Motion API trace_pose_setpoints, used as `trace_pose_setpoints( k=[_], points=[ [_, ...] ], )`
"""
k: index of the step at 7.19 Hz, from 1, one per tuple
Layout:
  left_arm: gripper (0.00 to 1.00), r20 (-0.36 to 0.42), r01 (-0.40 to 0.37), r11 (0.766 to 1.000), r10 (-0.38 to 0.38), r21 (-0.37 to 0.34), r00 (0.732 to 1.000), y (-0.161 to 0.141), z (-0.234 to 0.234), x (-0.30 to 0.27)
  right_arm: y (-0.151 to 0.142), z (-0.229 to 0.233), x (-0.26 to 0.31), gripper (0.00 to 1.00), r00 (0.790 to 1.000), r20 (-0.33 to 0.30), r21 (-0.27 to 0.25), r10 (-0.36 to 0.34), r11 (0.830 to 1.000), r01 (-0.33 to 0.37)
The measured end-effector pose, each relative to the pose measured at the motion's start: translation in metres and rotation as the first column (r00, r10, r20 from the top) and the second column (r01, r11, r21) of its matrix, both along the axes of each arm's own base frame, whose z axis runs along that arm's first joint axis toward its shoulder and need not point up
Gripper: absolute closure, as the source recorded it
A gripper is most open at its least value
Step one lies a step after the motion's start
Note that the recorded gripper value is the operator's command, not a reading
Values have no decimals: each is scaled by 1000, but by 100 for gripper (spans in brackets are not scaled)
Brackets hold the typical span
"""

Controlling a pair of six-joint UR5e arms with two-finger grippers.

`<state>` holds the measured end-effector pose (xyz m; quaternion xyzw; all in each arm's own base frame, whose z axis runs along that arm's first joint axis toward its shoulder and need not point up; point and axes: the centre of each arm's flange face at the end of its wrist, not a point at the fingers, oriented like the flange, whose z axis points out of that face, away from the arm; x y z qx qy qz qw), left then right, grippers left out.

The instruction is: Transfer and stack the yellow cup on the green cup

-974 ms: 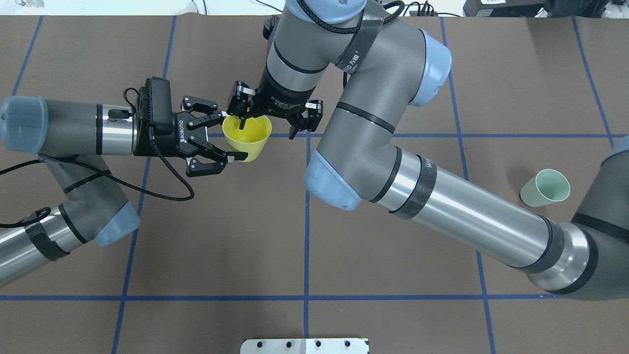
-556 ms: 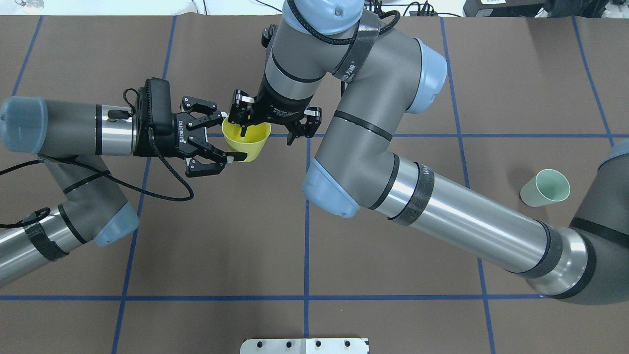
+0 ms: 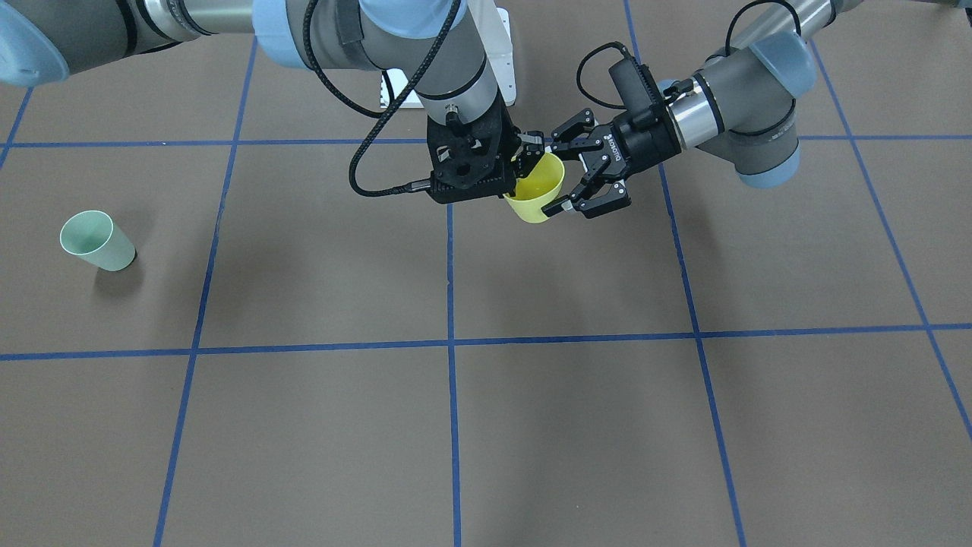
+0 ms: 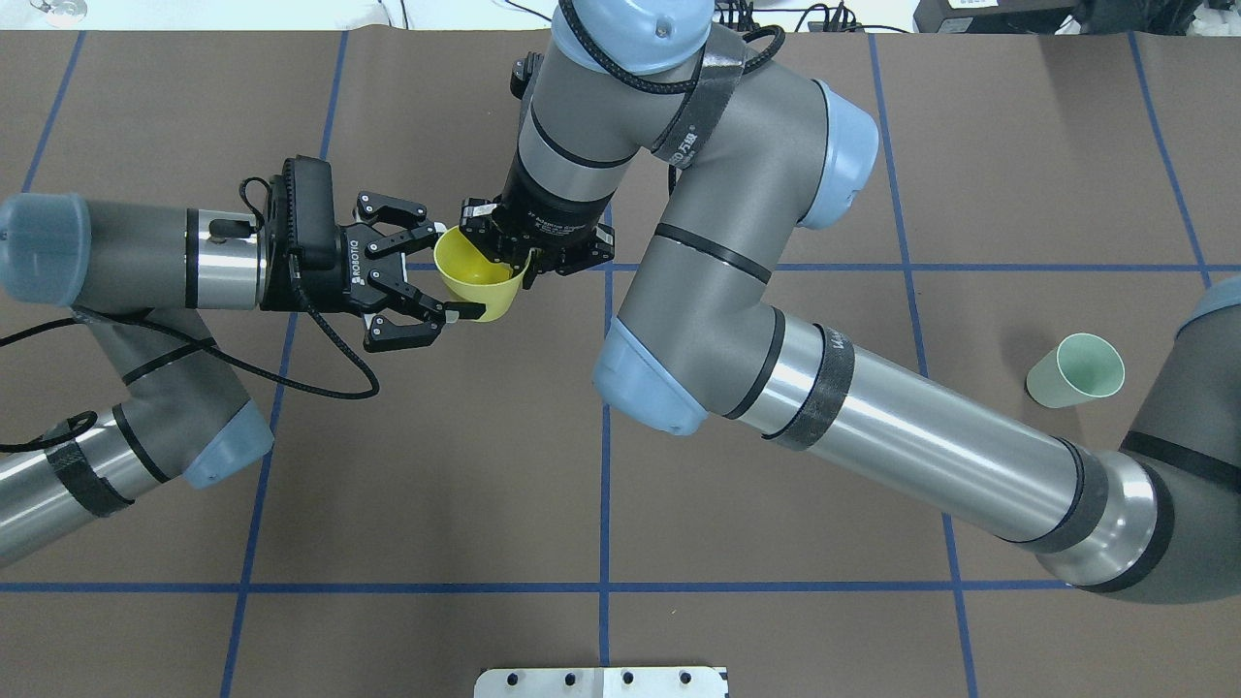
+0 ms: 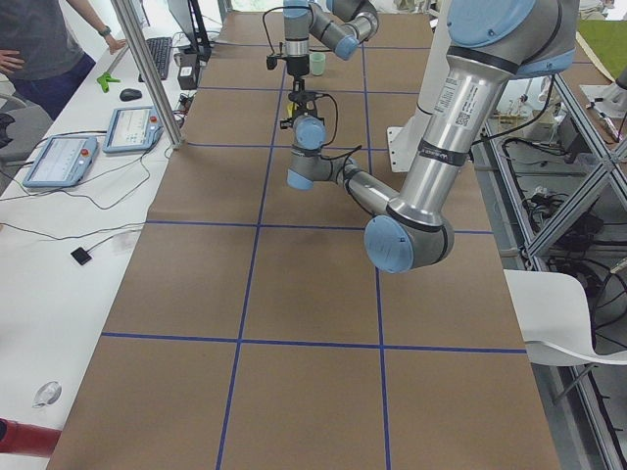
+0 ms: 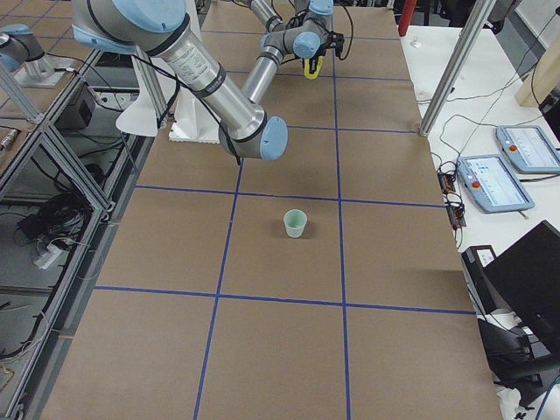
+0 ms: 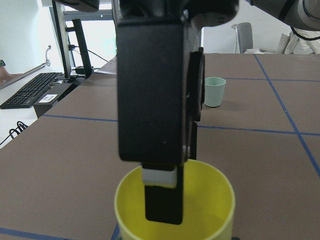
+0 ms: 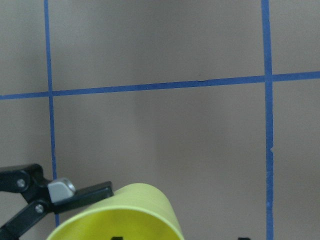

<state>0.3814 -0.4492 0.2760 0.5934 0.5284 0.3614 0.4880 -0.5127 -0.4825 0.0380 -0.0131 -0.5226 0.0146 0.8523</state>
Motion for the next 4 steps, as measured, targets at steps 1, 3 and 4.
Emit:
trace_pose_setpoints(
  k=[1,3,4],
  points=[
    [0,-5,-4,1000,4,0,1000,1,-1,1,-1,1,0,100,1000,-3,2,5,1000,-5],
    [0,-7,-24,1000,24,-10,1000,7,-1,7,-2,7,0,100,1000,-11,-1,10,1000,-10],
    [0,-3,-28,999,28,-16,1000,8,2,10,-2,8,1,100,1000,-12,-1,11,1000,-11]
  ],
)
